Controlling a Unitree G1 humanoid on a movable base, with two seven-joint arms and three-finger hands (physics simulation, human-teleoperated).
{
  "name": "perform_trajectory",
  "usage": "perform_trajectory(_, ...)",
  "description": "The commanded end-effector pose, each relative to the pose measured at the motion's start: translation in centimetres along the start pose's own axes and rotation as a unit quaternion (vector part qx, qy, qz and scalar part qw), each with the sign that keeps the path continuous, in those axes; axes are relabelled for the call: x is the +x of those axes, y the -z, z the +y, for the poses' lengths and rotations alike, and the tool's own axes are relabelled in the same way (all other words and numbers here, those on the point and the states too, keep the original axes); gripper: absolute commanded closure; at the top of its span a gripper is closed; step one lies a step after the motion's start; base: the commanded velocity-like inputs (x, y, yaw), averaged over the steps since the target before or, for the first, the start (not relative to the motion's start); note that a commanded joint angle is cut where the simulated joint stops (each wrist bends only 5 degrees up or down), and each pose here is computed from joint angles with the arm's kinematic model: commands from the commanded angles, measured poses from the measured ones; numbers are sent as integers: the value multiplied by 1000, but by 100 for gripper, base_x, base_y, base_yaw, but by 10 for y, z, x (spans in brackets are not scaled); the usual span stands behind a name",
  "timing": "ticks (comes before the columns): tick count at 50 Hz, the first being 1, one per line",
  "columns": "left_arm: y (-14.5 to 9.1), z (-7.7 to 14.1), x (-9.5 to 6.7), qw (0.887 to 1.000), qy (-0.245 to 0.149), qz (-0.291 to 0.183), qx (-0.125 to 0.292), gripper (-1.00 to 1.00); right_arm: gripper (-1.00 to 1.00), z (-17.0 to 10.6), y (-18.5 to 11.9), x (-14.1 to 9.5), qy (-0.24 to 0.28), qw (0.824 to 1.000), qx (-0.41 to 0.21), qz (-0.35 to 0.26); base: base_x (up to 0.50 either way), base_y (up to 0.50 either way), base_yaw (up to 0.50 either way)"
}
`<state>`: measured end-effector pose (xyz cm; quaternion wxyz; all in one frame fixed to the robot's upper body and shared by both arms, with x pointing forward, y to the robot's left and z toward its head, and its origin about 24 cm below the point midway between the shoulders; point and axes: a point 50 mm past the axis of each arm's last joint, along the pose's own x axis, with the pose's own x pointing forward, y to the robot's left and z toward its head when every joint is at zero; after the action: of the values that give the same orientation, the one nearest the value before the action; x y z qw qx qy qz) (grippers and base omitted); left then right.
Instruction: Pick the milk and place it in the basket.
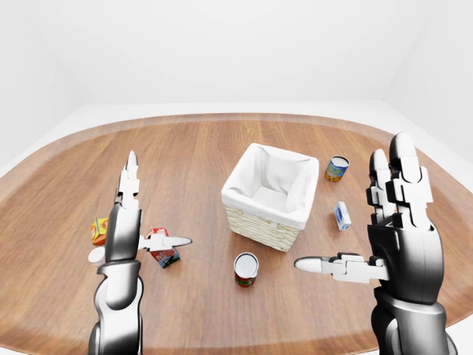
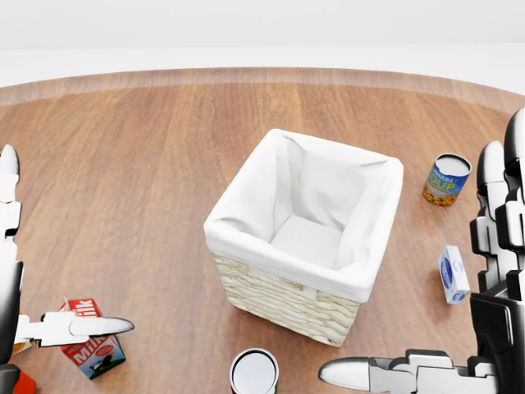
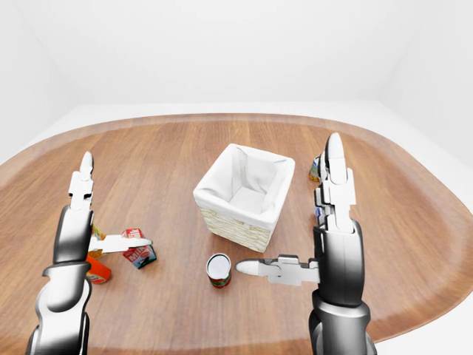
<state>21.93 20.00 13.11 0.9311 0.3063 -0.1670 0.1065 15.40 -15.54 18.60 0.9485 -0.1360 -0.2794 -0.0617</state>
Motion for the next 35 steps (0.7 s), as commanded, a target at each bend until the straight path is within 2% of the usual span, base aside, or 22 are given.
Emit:
perform_trajectory(1,13,-1,2,1000,4,17,19,-100,-100,-1,0,0,1,1000,-1,-1,0,0,0)
perform_trajectory(17,19,4,-7,999,1,29,24,-100,-100,-3,-5,1,4,1000,-2,-13,0,0,0)
perform_trajectory(22,26,-2,-15,998,14,51,29,-100,-100,-2,-4,1,3,1000,-1,-11,0,0,0)
perform_trajectory(29,29,-5,-15,998,20,58,31,-100,-100,-2,-4,1,4,1000,0,-12,0,0,0)
perform_trajectory(35,43,-13,-14,996,24,83,31,-100,-100,-2,-5,1,5,1000,0,-14,0,0,0)
